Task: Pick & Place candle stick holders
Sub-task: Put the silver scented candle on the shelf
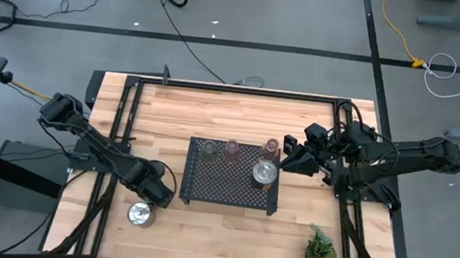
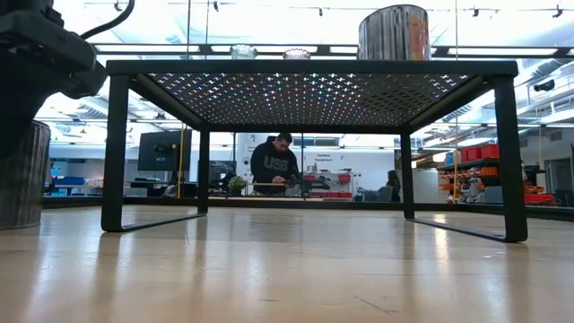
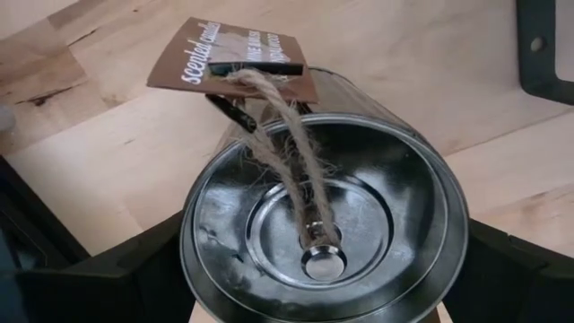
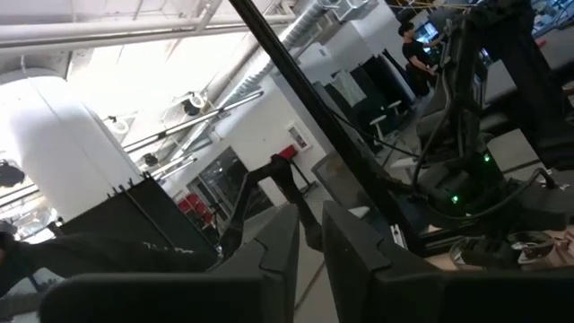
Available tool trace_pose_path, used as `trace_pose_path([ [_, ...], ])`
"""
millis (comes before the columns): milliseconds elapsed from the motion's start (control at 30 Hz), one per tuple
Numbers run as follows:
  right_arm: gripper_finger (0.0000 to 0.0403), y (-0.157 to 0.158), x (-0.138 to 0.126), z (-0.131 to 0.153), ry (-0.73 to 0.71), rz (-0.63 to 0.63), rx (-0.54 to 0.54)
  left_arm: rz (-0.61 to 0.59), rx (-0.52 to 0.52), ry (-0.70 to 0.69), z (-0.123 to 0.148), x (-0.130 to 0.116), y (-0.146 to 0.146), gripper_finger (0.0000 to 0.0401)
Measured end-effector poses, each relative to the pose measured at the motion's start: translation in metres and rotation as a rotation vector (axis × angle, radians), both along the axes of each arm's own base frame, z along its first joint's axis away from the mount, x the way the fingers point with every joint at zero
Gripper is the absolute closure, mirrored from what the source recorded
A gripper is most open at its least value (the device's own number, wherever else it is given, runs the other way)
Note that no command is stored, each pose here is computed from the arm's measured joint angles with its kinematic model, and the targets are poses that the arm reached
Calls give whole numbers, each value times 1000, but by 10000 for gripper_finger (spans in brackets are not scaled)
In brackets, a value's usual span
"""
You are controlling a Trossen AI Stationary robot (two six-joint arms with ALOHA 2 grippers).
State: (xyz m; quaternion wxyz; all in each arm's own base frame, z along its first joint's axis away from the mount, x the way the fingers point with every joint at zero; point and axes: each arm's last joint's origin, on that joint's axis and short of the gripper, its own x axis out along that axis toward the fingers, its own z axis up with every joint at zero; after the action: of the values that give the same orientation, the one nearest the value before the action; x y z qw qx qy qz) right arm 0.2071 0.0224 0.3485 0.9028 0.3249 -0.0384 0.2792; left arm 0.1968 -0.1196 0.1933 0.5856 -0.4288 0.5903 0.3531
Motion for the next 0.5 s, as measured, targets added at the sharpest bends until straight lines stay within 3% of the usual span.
trace_pose_path([
  [267,351,-1,1,-1,15,-28,6,-15,1,27,16,2,-2,44],
  [500,351,-3,1,-1,10,-41,-3,-84,-54,97,51,2,-5,44],
])
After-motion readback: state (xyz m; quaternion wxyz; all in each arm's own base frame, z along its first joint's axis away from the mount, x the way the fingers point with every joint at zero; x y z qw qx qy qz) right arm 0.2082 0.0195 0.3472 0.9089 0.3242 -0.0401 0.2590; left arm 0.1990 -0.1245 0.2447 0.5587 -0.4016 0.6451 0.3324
